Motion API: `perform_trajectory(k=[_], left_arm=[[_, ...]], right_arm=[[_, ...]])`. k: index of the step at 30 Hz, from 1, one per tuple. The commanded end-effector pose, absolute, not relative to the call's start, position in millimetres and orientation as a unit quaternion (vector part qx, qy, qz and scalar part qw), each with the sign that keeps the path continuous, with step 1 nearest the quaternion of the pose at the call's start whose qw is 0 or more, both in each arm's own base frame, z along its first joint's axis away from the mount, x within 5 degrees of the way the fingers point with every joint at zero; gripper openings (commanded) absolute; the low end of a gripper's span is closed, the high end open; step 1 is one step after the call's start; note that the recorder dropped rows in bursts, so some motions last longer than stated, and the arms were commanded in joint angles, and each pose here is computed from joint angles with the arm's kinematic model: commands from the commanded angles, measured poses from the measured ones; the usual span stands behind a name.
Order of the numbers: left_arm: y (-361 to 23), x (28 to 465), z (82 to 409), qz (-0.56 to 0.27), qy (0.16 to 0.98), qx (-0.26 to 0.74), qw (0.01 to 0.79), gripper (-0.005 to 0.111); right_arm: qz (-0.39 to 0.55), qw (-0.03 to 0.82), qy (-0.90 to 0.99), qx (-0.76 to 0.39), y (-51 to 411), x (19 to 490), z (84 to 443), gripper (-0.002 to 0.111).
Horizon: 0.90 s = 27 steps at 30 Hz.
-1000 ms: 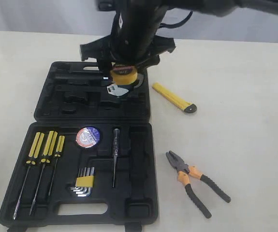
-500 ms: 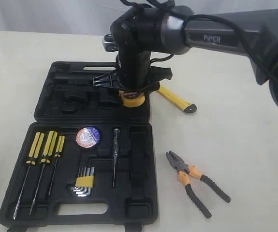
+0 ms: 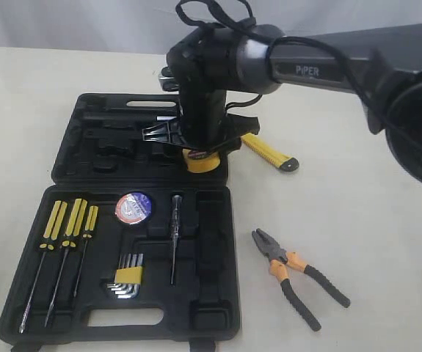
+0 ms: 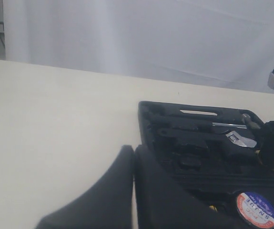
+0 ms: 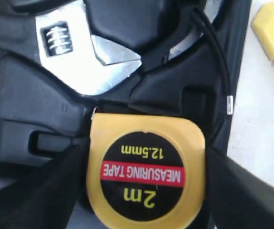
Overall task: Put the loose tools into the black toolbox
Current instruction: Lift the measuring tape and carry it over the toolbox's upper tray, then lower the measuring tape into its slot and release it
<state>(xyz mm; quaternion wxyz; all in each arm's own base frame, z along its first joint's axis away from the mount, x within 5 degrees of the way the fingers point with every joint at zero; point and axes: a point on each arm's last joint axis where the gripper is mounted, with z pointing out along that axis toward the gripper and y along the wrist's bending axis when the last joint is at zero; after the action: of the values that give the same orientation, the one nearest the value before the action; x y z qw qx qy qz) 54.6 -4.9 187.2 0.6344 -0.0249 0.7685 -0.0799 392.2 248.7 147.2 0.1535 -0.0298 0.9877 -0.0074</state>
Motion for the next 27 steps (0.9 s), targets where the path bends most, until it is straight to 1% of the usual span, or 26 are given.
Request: perform_trajectory(k=[1, 8, 10, 11, 13, 16, 18, 19, 27], left_arm=[[-5.1, 54.7, 188.7, -0.08, 0.769, -0.021, 0.635, 0.0], [-5.1, 54.7, 188.7, -0.08, 0.769, -0.021, 0.635, 0.0], [-5.1, 54.7, 188.7, -0.08, 0.769, -0.021, 0.635, 0.0], [-5.1, 54.7, 188.7, -0.08, 0.769, -0.021, 0.635, 0.0], [-5.1, 54.7, 188.7, -0.08, 0.769, -0.021, 0.635, 0.0], [-5.1, 54.7, 188.7, -0.08, 0.769, -0.021, 0.635, 0.0], [-5.1, 54.7, 188.7, -0.08, 0.769, -0.021, 0.635, 0.0], [-5.1, 54.7, 188.7, -0.08, 0.769, -0.021, 0.635, 0.0], [-5.2, 54.7, 188.7, -0.081, 0.768, -0.022, 0.634, 0.0]], right_arm=[[-0.009, 0.148, 0.989, -0.021, 245.6, 394.3, 144.5, 0.0], [-0.012, 0.15, 0.988, -0.024, 245.2, 394.7, 144.7, 0.0], [-0.013, 0.15, 0.988, -0.029, 245.2, 394.7, 144.7, 0.007], [-0.013, 0.15, 0.988, -0.032, 245.2, 394.7, 144.7, 0.014], [-0.013, 0.15, 0.988, -0.032, 245.2, 394.7, 144.7, 0.032], [-0.014, 0.149, 0.988, -0.032, 245.0, 394.4, 145.6, 0.065], [-0.014, 0.15, 0.988, -0.044, 245.0, 394.1, 147.5, 0.08], [-0.015, 0.15, 0.987, -0.053, 244.8, 393.8, 149.4, 0.083], [-0.007, 0.174, 0.982, -0.069, 241.6, 389.9, 184.4, 0.083]])
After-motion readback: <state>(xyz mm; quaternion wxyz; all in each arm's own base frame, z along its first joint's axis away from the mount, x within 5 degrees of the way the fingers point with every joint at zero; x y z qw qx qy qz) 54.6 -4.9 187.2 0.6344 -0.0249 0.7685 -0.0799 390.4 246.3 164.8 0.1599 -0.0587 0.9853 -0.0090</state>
